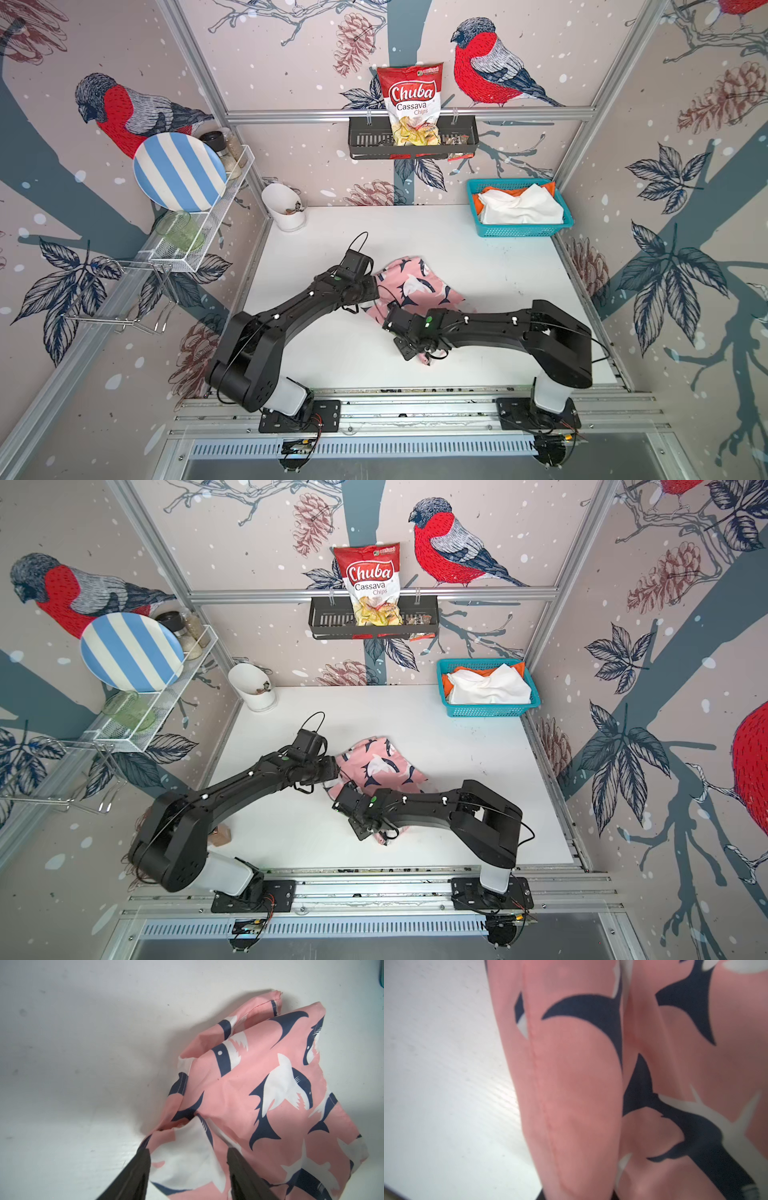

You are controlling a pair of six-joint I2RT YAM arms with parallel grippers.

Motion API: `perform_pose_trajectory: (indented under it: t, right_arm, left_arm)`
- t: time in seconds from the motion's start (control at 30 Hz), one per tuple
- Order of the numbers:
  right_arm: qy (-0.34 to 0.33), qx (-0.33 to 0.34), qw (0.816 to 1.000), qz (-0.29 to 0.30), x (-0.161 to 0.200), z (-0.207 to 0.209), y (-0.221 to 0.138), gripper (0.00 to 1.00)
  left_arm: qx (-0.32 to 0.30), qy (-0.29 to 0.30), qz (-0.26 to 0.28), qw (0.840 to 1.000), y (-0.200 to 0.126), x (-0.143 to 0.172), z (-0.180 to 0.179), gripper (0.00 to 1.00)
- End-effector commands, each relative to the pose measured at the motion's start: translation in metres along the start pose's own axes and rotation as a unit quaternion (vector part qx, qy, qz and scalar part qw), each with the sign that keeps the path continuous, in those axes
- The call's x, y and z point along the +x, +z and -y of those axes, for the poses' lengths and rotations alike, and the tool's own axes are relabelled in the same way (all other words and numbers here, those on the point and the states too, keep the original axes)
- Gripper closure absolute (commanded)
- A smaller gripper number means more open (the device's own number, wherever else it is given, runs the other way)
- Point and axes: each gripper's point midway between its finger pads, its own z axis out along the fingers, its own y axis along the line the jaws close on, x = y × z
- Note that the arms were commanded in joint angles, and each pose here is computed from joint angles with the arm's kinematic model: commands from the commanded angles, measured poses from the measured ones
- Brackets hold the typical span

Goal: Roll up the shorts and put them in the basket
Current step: Roll the shorts at the center of the board.

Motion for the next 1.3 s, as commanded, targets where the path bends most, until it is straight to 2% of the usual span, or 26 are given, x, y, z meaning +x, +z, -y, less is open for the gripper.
perform_pose_trajectory:
  t: [0.0,0.13,0.33,0.4,0.5,0.57,0.63,0.73,0.9,1.03,1.13,1.27]
  right_arm:
    - [0.077,-0.224,0.971,-0.004,-0.010,-0.043,-0.011,0.84]
    - [0.165,-0.317,0.934,-0.019,-0.003,-0.026,-0.010,0.85]
    - [0.227,-0.361,0.904,-0.043,0.015,-0.002,-0.003,0.84]
    - [0.236,-0.361,0.901,-0.053,0.022,0.004,0.001,0.83]
    - [0.240,-0.341,0.907,-0.064,0.031,0.012,0.007,0.80]
    - [0.241,-0.331,0.910,-0.062,0.031,0.015,0.005,0.75]
    - [0.240,-0.300,0.921,-0.062,0.032,0.022,0.004,0.67]
    - [0.228,-0.225,0.946,-0.050,0.029,0.039,-0.002,0.52]
    - [0.183,-0.097,0.978,-0.027,0.016,0.058,-0.026,0.36]
    - [0.117,0.043,0.992,0.002,-0.001,0.066,-0.050,0.33]
    - [0.077,0.093,0.993,0.015,-0.015,0.052,-0.059,0.33]
    - [0.035,0.133,0.990,0.015,-0.023,0.035,-0.050,0.32]
  left_arm:
    - [-0.010,-0.001,-0.001,1.000,-0.012,0.006,-0.009,0.36]
    - [0.011,0.005,-0.008,1.000,-0.014,0.010,0.003,0.35]
    - [0.025,0.024,-0.023,0.999,0.001,0.010,0.026,0.35]
    - [0.023,0.029,-0.026,0.999,0.013,0.005,0.030,0.39]
    - [0.011,0.040,-0.031,0.999,0.033,0.001,0.030,0.55]
    - [0.006,0.042,-0.035,0.998,0.043,-0.004,0.030,0.65]
    - [0.002,0.046,-0.048,0.998,0.053,0.000,0.029,0.70]
    - [0.004,0.045,-0.057,0.997,0.058,0.004,0.028,0.72]
    - [0.002,0.049,-0.077,0.996,0.068,0.012,0.026,0.72]
    - [0.002,0.050,-0.082,0.995,0.069,0.014,0.025,0.72]
    - [0.006,0.049,-0.082,0.995,0.068,0.013,0.027,0.72]
    - [0.006,0.049,-0.083,0.995,0.069,0.013,0.028,0.71]
